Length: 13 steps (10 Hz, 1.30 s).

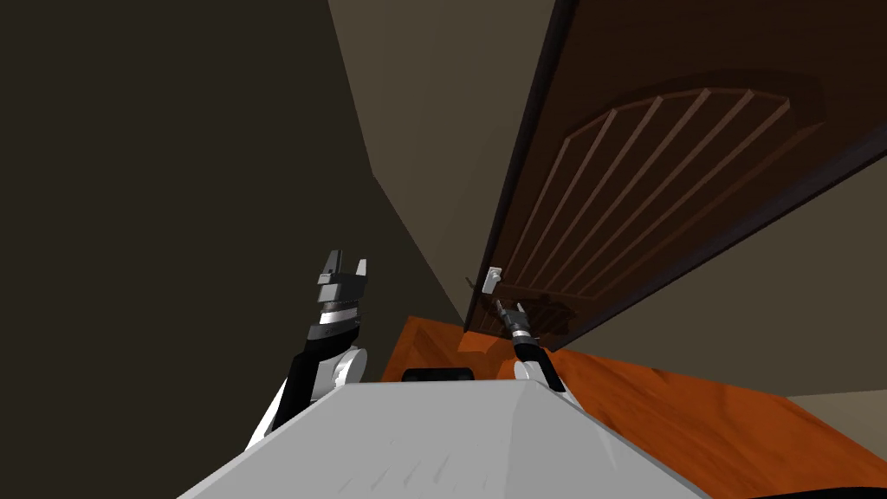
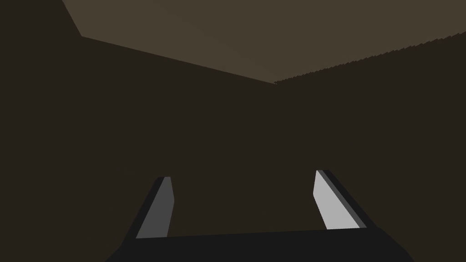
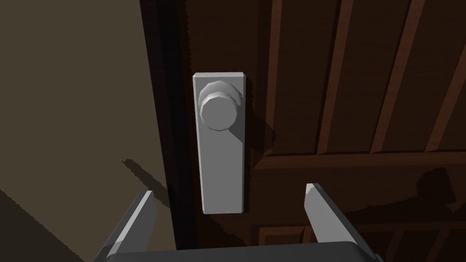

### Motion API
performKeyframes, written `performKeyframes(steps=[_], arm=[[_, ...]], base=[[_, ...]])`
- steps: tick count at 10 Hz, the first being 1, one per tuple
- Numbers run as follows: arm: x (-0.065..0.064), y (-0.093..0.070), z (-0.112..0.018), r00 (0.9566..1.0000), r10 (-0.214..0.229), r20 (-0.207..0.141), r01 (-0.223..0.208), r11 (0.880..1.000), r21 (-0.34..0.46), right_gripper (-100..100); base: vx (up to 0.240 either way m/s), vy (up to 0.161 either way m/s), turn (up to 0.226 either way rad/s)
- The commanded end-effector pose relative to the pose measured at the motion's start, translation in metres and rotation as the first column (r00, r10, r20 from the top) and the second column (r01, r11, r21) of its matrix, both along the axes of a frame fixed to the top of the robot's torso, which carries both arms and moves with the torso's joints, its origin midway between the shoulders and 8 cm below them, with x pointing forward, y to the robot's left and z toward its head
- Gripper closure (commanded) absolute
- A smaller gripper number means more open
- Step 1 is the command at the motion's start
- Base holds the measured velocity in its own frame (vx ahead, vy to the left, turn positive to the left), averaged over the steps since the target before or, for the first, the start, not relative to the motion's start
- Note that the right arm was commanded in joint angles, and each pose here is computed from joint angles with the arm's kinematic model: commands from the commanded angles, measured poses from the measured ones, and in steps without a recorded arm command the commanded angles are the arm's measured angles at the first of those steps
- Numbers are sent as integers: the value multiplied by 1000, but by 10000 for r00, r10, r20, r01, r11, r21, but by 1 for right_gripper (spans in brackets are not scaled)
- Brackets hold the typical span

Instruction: Pull the door open

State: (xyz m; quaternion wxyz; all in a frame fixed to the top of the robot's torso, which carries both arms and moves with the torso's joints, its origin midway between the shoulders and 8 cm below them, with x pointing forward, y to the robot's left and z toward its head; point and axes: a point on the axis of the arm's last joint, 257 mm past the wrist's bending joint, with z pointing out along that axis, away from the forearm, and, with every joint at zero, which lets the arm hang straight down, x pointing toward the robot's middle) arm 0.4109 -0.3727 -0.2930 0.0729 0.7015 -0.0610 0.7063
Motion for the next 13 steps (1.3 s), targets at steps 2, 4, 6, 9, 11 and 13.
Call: performKeyframes(steps=[2,4,6,9,11,13], arm=[[1,0,-1,10000,3,-5,-3,10000,4,-100],[1,0,-1,10000,8,-6,-8,10000,7,-100],[2,0,-1,10000,12,-7,-12,10000,10,-100],[3,0,-2,10000,19,-8,-19,10000,14,-100],[4,0,-2,10000,30,-9,-30,10000,20,-100],[5,0,-3,10000,42,-11,-42,10000,27,-100]], base=[[-197,-7,4],[-180,-34,7],[-171,-18,3],[-185,-15,6],[-190,-10,6],[-179,-42,7]])
